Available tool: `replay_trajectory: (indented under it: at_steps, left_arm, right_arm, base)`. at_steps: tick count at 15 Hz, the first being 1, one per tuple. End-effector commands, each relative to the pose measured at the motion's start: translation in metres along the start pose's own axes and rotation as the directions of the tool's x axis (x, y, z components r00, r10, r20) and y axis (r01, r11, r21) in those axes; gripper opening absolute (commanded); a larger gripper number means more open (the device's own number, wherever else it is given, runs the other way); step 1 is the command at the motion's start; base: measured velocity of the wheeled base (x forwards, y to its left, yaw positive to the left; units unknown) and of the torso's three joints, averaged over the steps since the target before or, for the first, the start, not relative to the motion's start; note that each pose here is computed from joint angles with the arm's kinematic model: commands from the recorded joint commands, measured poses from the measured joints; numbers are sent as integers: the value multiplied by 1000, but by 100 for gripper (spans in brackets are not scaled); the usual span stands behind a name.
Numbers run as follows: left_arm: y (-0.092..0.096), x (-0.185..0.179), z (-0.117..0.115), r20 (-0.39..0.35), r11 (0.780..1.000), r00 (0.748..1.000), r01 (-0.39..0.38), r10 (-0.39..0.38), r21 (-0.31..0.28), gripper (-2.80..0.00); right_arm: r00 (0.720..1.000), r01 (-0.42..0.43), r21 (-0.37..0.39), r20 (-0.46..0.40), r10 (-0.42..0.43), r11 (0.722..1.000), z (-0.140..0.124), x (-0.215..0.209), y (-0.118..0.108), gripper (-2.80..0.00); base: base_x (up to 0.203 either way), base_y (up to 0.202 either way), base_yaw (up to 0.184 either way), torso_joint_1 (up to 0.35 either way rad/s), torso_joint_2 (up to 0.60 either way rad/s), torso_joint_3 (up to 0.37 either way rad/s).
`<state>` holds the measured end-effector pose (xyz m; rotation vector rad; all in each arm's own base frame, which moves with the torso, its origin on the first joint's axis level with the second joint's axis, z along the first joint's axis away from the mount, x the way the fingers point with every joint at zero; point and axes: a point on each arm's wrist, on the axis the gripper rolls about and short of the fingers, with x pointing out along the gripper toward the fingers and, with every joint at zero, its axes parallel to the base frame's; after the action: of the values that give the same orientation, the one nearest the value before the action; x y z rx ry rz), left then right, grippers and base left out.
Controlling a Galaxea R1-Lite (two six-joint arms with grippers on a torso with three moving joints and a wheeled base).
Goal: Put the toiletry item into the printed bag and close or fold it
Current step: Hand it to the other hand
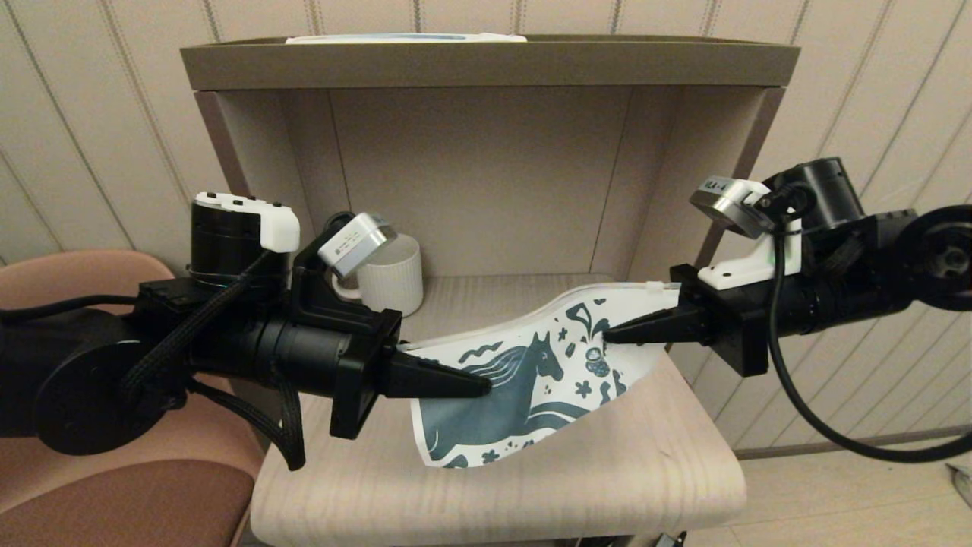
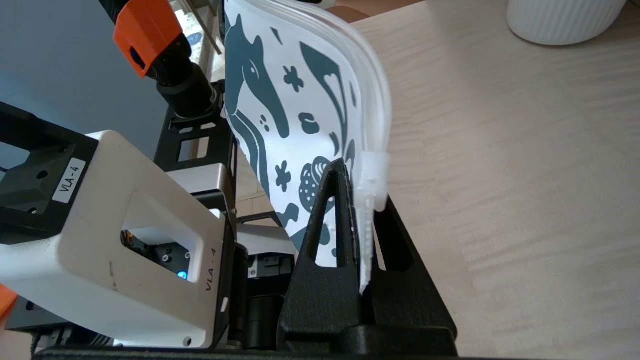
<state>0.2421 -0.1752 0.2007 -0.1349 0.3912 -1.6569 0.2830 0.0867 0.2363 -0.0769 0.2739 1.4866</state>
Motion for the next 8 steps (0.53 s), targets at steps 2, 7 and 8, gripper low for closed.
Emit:
replay_trajectory:
  at_steps: [2,7,8]
  left_arm:
    - [1,0,0,0,1000,1000,3,-3,-2,-280]
    - [2,1,-1,-4,1000,1000,0,0,-10,0]
    - [1,0,0,-2,1000,1000,-1,1,-5,0]
  right_arm:
    - [1000,-5,-3,4,5,1000,0,-1,1,-280]
    - [1000,4,-9,7,-4,1000,2,-4,2,-280]
    - [1000,5,-10,7,-5,1000,2,-4,2,-280]
  base:
    - [0,0,0,0,0,0]
    - [0,0,0,0,0,0]
    - [0,0,0,0,0,0]
